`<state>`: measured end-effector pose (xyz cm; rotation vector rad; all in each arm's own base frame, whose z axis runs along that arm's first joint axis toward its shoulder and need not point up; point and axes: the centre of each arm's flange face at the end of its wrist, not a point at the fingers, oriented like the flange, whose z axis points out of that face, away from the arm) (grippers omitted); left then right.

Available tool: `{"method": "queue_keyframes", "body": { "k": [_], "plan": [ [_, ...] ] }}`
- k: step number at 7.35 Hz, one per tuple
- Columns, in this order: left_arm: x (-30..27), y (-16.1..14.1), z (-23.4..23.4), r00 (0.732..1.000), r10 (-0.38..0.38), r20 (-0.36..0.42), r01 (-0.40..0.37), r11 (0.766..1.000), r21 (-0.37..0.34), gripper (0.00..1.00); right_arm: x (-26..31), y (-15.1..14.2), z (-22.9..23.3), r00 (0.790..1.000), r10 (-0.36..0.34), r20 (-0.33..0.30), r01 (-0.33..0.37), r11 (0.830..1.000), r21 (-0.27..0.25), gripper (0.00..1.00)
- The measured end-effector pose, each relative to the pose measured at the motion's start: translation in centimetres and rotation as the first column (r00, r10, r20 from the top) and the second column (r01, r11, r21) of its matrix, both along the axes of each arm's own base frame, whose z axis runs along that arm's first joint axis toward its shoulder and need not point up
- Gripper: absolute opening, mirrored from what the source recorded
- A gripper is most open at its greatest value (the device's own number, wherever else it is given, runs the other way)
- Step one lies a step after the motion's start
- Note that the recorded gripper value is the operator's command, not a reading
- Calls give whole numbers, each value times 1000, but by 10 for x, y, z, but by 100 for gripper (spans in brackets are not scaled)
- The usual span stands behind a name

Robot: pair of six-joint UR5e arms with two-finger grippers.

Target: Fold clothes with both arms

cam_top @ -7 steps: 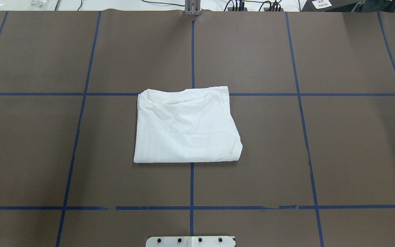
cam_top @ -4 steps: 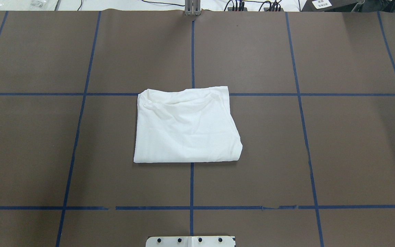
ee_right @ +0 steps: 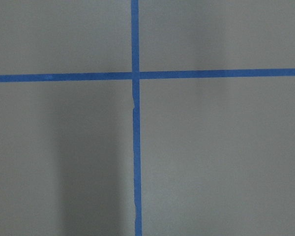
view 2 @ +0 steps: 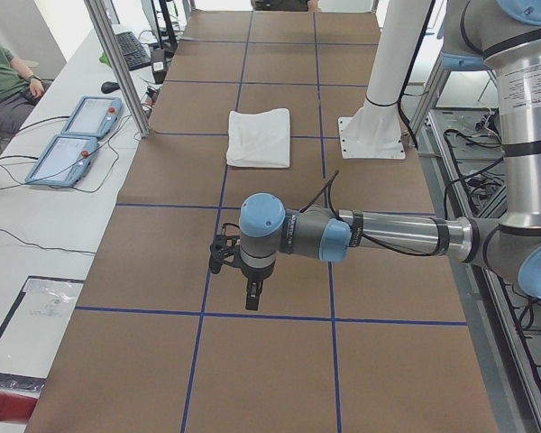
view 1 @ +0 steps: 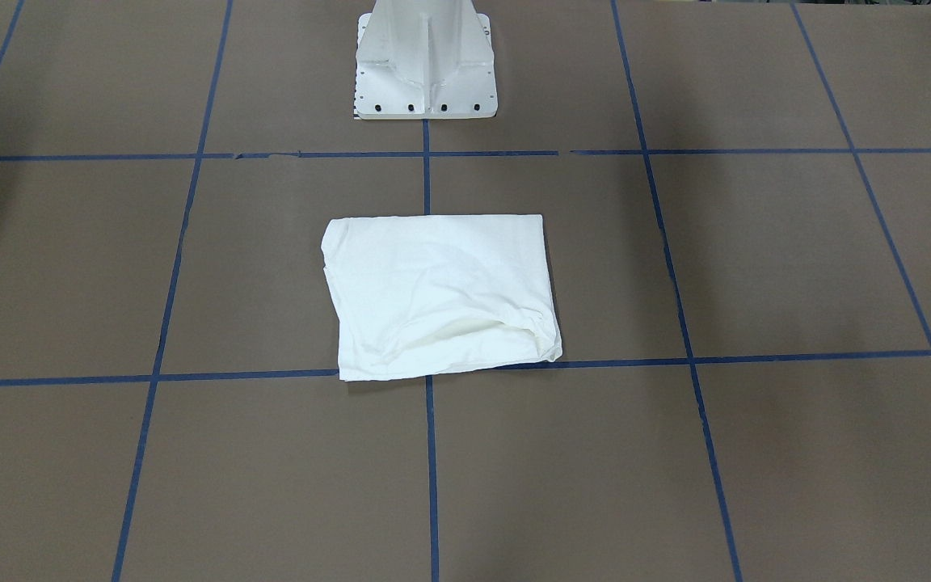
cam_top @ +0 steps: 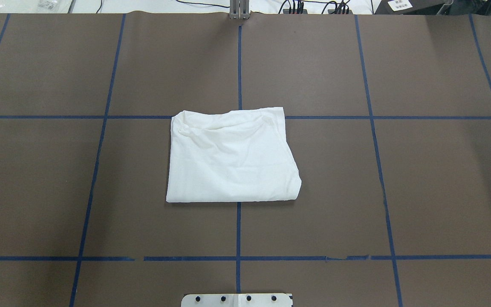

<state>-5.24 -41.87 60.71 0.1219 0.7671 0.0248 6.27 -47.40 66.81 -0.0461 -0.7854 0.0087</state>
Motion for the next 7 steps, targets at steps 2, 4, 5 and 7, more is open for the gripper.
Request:
{"method": "queue_keyframes", "body": {
  "k": [2, 4, 5, 7],
  "plan": [
    [0, 0, 1, 1000, -5, -1, 5, 1000, -9, 100, -1, -1, -1, 1000, -2, 0, 2, 1000, 1, 100],
    [0, 0, 4, 1000, -17, -2, 17, 1000, -26, 100, -1, -1, -1, 1000, -2, 0, 2, 1000, 2, 100],
    [0, 0, 4, 999, -34, -5, 34, 999, -42, 100, -1, -1, -1, 1000, -2, 0, 2, 1000, 2, 100],
    [0, -1, 3, 999, -51, -7, 51, 997, -55, 100, -1, -1, -2, 1000, -2, 0, 2, 1000, 2, 100]
  ]
}}
